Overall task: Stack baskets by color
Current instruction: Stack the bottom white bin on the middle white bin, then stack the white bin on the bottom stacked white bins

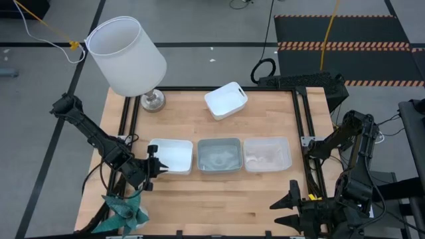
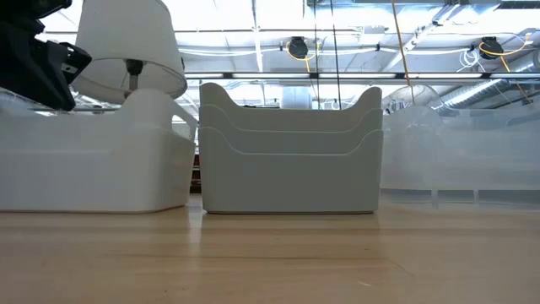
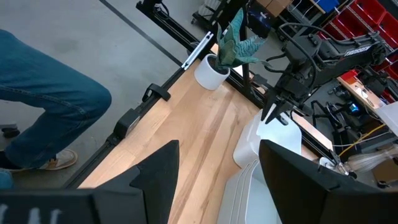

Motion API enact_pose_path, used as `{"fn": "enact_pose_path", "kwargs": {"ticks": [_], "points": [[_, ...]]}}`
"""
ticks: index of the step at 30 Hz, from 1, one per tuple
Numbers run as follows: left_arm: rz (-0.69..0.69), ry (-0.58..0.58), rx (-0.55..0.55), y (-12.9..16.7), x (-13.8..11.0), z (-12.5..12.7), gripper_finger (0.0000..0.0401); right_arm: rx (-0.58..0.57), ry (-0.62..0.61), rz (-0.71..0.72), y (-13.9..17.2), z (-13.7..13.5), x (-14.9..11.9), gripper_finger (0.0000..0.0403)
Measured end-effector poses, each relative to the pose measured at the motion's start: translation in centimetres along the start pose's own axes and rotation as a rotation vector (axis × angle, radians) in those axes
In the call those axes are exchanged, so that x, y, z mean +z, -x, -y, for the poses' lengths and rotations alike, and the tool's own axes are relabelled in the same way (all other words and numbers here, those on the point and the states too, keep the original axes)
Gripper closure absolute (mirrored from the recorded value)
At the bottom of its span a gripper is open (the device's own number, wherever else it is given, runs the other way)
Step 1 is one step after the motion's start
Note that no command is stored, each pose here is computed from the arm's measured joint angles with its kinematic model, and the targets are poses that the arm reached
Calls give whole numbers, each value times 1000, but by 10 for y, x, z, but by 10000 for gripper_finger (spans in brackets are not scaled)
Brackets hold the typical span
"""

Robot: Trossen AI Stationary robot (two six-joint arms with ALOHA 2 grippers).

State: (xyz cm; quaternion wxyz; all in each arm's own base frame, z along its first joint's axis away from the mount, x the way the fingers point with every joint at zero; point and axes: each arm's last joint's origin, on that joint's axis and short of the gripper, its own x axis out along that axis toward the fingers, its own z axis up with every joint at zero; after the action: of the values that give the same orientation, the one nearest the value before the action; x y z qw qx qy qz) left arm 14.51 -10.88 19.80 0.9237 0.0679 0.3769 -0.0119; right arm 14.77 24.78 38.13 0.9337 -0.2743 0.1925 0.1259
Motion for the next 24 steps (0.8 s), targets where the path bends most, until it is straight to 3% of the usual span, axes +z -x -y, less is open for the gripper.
{"fn": "enact_pose_path", "kwargs": {"ticks": [10, 17, 24], "points": [[35, 57, 51, 1, 3, -1, 278, 0, 0, 0, 0, 0, 0, 188], [114, 125, 37, 17, 35, -2, 270, -6, 0, -2, -1, 1, 0, 188], [252, 187, 94, 38, 80, -16, 270, -241, 17, -79, -24, 10, -19, 188]]}}
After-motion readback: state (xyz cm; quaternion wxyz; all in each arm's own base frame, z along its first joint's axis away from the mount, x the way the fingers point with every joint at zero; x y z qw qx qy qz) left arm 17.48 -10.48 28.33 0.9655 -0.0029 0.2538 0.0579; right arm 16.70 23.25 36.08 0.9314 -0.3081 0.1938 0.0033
